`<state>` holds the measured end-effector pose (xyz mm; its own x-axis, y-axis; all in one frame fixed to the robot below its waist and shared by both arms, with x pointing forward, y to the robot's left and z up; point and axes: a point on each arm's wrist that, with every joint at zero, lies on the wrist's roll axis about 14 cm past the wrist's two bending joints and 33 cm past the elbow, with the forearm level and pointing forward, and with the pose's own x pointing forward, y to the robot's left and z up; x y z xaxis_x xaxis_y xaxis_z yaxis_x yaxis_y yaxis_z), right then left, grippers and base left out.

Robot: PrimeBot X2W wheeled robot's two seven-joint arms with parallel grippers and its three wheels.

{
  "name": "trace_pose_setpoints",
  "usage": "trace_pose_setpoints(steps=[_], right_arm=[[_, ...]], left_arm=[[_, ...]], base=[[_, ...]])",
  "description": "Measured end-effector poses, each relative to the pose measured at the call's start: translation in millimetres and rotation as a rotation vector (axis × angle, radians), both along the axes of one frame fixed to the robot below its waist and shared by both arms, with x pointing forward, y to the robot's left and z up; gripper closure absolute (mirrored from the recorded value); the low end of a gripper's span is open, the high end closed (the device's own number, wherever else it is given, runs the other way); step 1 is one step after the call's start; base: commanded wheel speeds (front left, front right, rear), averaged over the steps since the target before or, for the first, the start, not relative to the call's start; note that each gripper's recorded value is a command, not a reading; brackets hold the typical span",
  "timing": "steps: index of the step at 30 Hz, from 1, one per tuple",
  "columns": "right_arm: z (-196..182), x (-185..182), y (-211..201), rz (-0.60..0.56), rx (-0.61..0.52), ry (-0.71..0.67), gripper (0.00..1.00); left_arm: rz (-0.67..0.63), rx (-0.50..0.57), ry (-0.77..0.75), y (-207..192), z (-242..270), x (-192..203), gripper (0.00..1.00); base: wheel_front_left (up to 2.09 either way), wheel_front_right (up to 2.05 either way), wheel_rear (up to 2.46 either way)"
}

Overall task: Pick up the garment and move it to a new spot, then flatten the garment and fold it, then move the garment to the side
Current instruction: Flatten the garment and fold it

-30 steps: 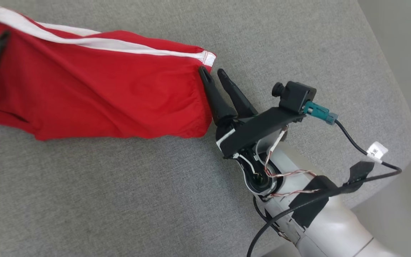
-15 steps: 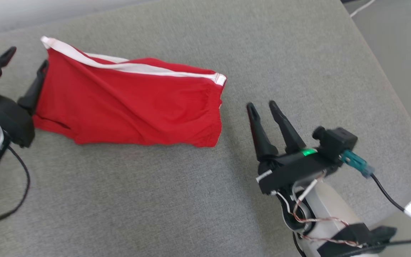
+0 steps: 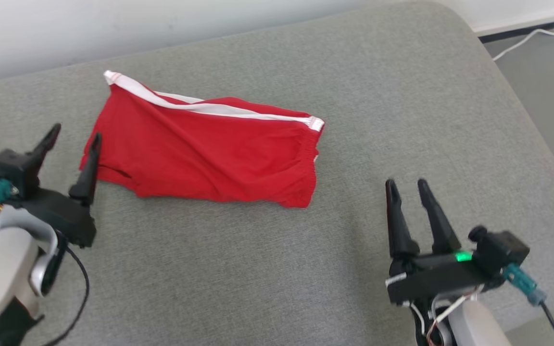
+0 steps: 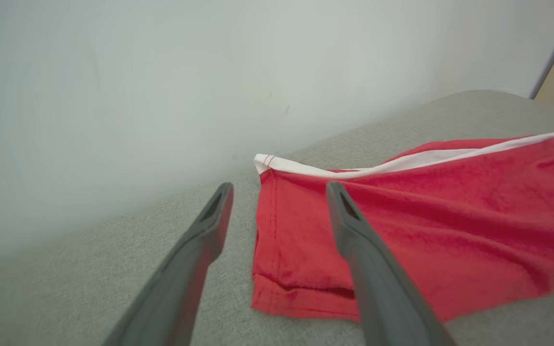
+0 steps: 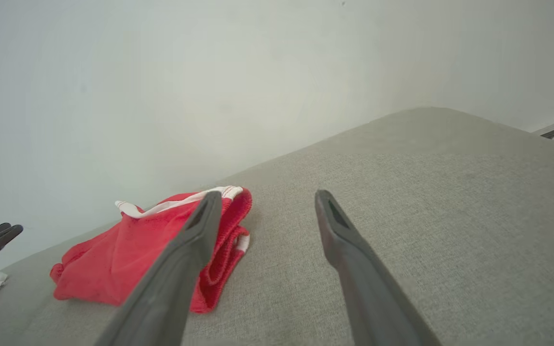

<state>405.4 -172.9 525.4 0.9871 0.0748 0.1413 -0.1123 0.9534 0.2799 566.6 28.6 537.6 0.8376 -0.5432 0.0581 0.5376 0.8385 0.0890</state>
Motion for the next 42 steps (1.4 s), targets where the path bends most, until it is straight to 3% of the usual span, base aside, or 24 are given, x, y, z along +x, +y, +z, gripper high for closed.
trace_pose_setpoints(steps=[7,15,33,34,35,36,42], right_arm=[[-5.2,-5.9,7.0,0.011,-0.013,0.012,0.0],[-10.9,-5.6,6.8,0.008,-0.02,0.028,0.0],[-31.5,-6.7,-13.2,-0.053,-0.031,0.096,0.0],[-30.6,-6.4,-12.6,-0.052,-0.031,0.093,0.0],[-29.7,-6.1,-12.1,-0.051,-0.03,0.09,0.0],[-29.2,-5.9,-11.7,-0.049,-0.03,0.088,0.0],[-23.1,-5.3,-6.0,-0.032,-0.029,0.069,0.0]], left_arm=[[0.032,-0.041,0.043,1.1,-13.4,-11.5,0.0],[0.054,-0.063,0.127,3.3,-37.5,1.0,0.0],[0.072,0.052,0.271,-0.9,-103.3,33.6,0.0],[0.073,0.056,0.274,-1.0,-103.9,33.5,0.51],[0.074,0.059,0.278,-1.3,-104.8,32.7,0.78],[0.071,0.06,0.282,-1.9,-105.0,31.8,1.0],[0.058,0.055,0.29,-7.1,-101.0,21.5,1.0]], base=[[0.0,0.0,0.0],[0.0,0.0,0.0],[0.0,0.0,0.0],[0.0,0.0,0.0],[0.0,0.0,0.0],[0.0,0.0,0.0],[0.0,0.0,0.0]])
